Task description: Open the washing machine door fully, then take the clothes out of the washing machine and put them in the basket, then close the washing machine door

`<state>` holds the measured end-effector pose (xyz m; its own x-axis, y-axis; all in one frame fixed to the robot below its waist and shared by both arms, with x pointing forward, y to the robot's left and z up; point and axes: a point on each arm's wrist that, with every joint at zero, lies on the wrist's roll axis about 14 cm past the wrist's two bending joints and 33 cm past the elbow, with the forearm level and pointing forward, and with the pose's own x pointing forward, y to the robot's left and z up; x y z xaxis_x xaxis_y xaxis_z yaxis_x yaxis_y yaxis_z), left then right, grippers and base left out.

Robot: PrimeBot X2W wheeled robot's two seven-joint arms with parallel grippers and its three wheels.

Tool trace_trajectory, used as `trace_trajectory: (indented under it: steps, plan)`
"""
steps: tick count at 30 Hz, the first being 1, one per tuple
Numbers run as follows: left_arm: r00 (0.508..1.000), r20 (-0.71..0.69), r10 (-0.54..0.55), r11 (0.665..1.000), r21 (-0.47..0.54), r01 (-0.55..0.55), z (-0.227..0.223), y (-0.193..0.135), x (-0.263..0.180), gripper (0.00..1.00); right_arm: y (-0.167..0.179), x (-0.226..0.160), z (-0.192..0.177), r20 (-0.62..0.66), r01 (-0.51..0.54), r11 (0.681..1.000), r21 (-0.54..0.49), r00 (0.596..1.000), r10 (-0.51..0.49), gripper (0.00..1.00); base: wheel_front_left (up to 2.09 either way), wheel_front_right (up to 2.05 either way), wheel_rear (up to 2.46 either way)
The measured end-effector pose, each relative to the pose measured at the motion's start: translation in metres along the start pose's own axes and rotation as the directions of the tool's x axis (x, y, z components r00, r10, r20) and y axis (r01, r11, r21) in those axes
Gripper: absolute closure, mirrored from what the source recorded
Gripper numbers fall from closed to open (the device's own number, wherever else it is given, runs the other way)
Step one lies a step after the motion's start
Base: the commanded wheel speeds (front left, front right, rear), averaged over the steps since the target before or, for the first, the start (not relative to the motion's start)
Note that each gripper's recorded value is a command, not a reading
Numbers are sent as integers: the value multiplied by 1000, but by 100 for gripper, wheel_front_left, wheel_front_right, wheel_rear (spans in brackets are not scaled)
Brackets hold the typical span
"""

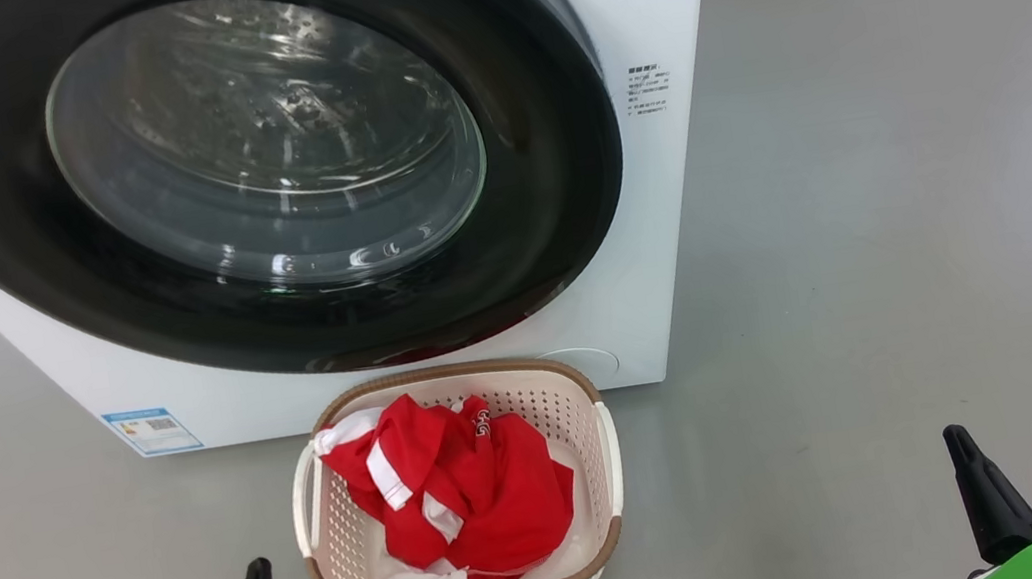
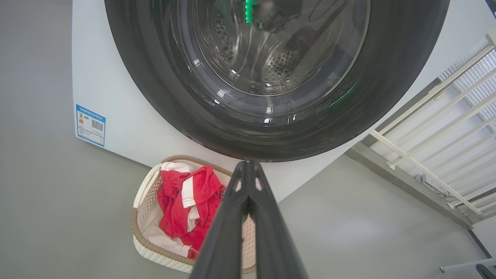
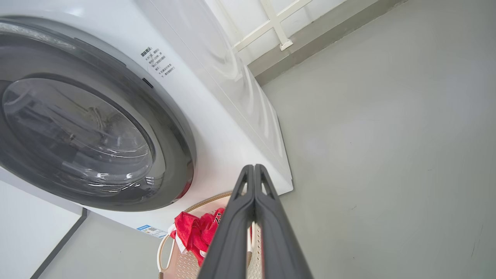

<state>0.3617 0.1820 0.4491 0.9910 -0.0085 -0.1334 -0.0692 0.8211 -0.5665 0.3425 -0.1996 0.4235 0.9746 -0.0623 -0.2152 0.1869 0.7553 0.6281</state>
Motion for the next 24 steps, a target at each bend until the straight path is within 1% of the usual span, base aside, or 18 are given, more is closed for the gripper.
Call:
trace_trajectory:
  steps: [2, 11, 24]
  plan:
    - [1000, 1, 5, 999, -37, -5, 1, 1, 0, 100, 0, 0, 0, 0, 3, 1000, 26, 1000, -3, 100, 0, 0, 0]
    - [1000, 1, 16, 991, -130, -15, 3, 2, 0, 100, 1, 1, 3, 1, 7, 993, 120, 1000, -7, 100, 0, 0, 0]
    - [1000, -1, 26, 962, -270, -25, 6, 3, 1, 100, 3, 4, 10, 8, 3, 969, 246, 1000, -6, 100, 0, 0, 0]
